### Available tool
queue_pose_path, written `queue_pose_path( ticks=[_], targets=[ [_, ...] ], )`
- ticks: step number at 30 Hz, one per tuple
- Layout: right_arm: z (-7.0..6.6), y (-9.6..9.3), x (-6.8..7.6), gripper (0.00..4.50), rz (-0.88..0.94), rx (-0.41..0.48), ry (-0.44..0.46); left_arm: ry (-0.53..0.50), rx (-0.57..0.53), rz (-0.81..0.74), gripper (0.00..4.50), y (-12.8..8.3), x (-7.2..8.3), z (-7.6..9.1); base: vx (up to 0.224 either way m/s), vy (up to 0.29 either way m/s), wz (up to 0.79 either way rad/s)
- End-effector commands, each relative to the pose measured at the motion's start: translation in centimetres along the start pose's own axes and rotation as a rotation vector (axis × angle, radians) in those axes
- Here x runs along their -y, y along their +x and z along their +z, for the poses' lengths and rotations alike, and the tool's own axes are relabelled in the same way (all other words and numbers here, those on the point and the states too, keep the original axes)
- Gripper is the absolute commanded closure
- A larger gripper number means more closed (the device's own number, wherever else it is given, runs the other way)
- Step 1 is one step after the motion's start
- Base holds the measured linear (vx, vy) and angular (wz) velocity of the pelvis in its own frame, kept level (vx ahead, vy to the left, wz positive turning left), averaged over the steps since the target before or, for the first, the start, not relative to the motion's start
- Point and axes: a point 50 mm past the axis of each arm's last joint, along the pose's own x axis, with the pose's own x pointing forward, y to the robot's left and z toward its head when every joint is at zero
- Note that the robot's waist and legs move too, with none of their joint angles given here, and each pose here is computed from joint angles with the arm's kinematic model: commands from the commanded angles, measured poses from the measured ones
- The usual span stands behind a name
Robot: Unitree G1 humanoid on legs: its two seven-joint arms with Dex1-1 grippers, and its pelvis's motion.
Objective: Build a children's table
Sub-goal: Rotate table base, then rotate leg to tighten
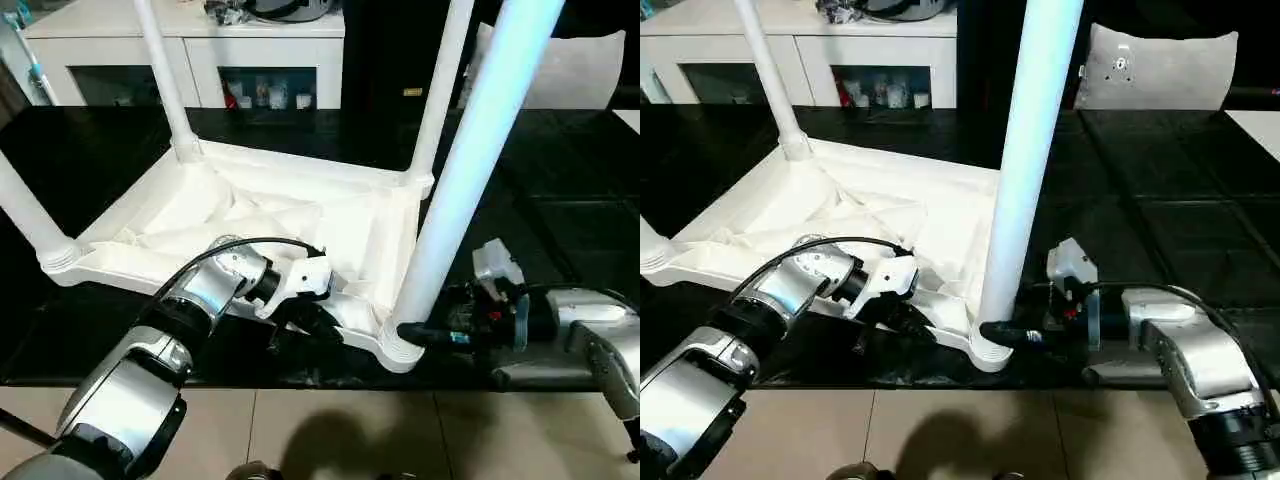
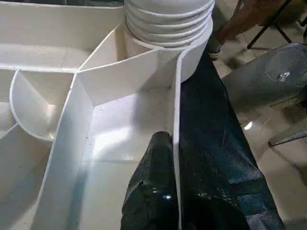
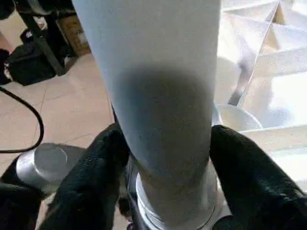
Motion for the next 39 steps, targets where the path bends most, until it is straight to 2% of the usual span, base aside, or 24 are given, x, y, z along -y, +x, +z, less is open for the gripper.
queue_pose_path(
  ticks=[1, 6, 8, 11, 15, 17, 18, 19, 21, 22, 24, 25, 27, 31, 35, 36, 37, 39],
  targets=[
    [0.2, 0.1, 0.2, 2.05, 0.024, -0.019, -0.008, -0.034, 0.073, 0.065, 4.50, -0.4, -0.2, -0.1, 0.000, 0.000, 0.00],
    [0.3, 0.7, 0.2, 2.35, 0.043, 0.000, 0.003, -0.059, 0.086, 0.109, 4.50, -0.6, -0.5, 0.0, 0.000, 0.000, 0.00],
    [0.3, 1.7, 0.2, 2.47, 0.003, 0.036, 0.026, -0.105, 0.118, 0.185, 4.50, -0.5, -1.1, 0.4, 0.000, 0.000, 0.00],
    [0.0, 2.5, 0.5, 2.52, -0.072, 0.040, 0.043, -0.134, 0.146, 0.242, 4.50, -0.3, -1.6, 0.8, 0.000, 0.000, 0.00],
    [-0.2, 4.4, 2.0, 2.55, -0.297, 0.065, 0.082, -0.185, 0.208, 0.330, 4.50, 0.6, -2.4, 2.1, 0.000, 0.000, 0.00],
    [-0.1, 5.9, 3.3, 2.56, -0.498, 0.075, 0.136, -0.217, 0.234, 0.397, 4.50, 1.8, -3.0, 3.3, 0.000, 0.000, 0.00],
    [-0.1, 5.9, 3.3, 2.57, -0.498, 0.075, 0.136, -0.217, 0.234, 0.397, 4.50, 1.8, -3.0, 3.3, 0.000, 0.000, 0.00],
    [0.0, 6.7, 3.9, 2.57, -0.623, 0.076, 0.174, -0.236, 0.243, 0.453, 4.50, 2.7, -3.4, 4.0, 0.000, 0.000, 0.00],
    [0.1, 7.0, 4.1, 2.57, -0.667, 0.076, 0.187, -0.242, 0.245, 0.477, 4.50, 3.1, -3.6, 4.3, 0.000, 0.000, 0.00],
    [0.4, 7.6, 4.3, 2.57, -0.732, 0.093, 0.218, -0.235, 0.247, 0.518, 4.50, 4.0, -3.8, 5.0, 0.000, 0.000, 0.00],
    [0.7, 8.1, 4.2, 2.57, -0.735, 0.116, 0.212, -0.215, 0.236, 0.531, 4.50, 4.5, -3.8, 5.4, 0.000, 0.000, 0.00],
    [0.8, 8.3, 4.1, 2.23, -0.723, 0.128, 0.198, -0.205, 0.226, 0.534, 4.50, 4.7, -3.8, 5.4, 0.000, 0.000, 0.00],
    [0.9, 8.3, 4.0, 1.89, -0.728, 0.140, 0.193, -0.194, 0.212, 0.545, 4.50, 4.7, -3.8, 5.4, 0.000, 0.000, 0.00],
    [0.9, 7.5, 3.6, 1.54, -0.710, 0.172, 0.161, -0.178, 0.184, 0.559, 4.50, 4.0, -3.8, 4.8, 0.000, 0.000, 0.00],
    [0.1, 5.7, 3.3, 1.21, -0.673, 0.128, 0.089, -0.132, 0.126, 0.535, 4.50, 3.2, -3.5, 3.7, 0.000, 0.000, 0.00],
    [0.1, 5.5, 3.3, 1.09, -0.670, 0.126, 0.085, -0.128, 0.122, 0.533, 4.50, 3.1, -3.5, 3.6, 0.000, 0.000, 0.00],
    [0.0, 4.4, 3.1, 0.93, -0.630, 0.135, 0.068, -0.121, 0.097, 0.517, 4.50, 2.6, -3.3, 2.9, 0.000, 0.000, 0.00],
    [0.2, 3.6, 2.9, 0.82, -0.593, 0.143, 0.028, -0.106, 0.082, 0.502, 4.50, 2.3, -3.1, 2.5, 0.000, 0.000, 0.00]
  ],
)
